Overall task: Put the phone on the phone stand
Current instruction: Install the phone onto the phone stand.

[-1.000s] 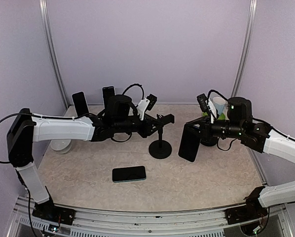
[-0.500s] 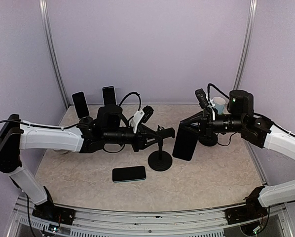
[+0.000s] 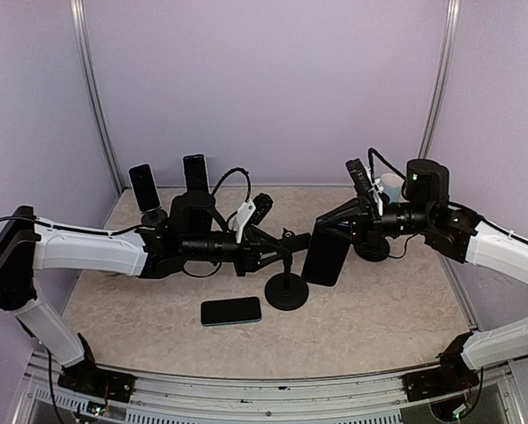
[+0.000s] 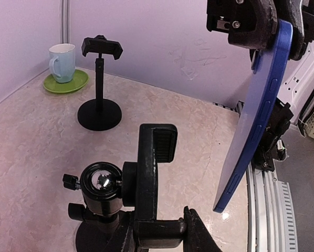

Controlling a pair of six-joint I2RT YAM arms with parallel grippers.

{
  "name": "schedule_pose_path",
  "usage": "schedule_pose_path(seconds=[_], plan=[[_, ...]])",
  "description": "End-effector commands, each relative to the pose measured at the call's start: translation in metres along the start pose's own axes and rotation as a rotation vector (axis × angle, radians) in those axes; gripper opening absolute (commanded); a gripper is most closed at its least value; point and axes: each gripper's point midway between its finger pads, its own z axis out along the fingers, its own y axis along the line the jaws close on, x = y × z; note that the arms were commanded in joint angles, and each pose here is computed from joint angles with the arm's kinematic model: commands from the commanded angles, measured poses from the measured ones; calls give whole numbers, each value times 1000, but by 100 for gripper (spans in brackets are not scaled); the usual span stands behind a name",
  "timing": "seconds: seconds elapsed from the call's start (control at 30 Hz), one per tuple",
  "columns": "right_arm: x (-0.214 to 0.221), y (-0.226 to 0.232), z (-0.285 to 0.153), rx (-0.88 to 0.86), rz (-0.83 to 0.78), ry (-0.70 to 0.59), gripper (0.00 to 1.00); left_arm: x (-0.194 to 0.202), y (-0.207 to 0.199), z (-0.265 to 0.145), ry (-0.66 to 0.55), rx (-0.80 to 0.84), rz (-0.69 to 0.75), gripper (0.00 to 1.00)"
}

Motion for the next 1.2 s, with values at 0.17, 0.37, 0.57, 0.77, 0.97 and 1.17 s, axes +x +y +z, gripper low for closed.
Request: schedule_pose_path(seconds=[0.17, 0.37, 0.57, 0.77, 0.97, 1.17], plan=[[-27, 4, 2, -58, -144, -64, 0, -14, -17, 1, -39, 86, 26, 0], [-37, 10, 6, -127, -191, -72, 0, -9, -20, 9, -13, 127, 38, 0], [-46, 30, 7, -290, -246, -79, 0, -9, -23, 7, -8, 162, 62, 0], [-42, 36, 12, -430, -248, -52, 0, -11, -25, 3, 0, 211, 89, 0], [-36, 42, 16, -592, -224, -68, 0, -16, -23, 2, 28, 260, 139, 0], [-32, 45, 21, -686, -211, -84, 0, -16, -16, 8, 70, 280, 151, 0]])
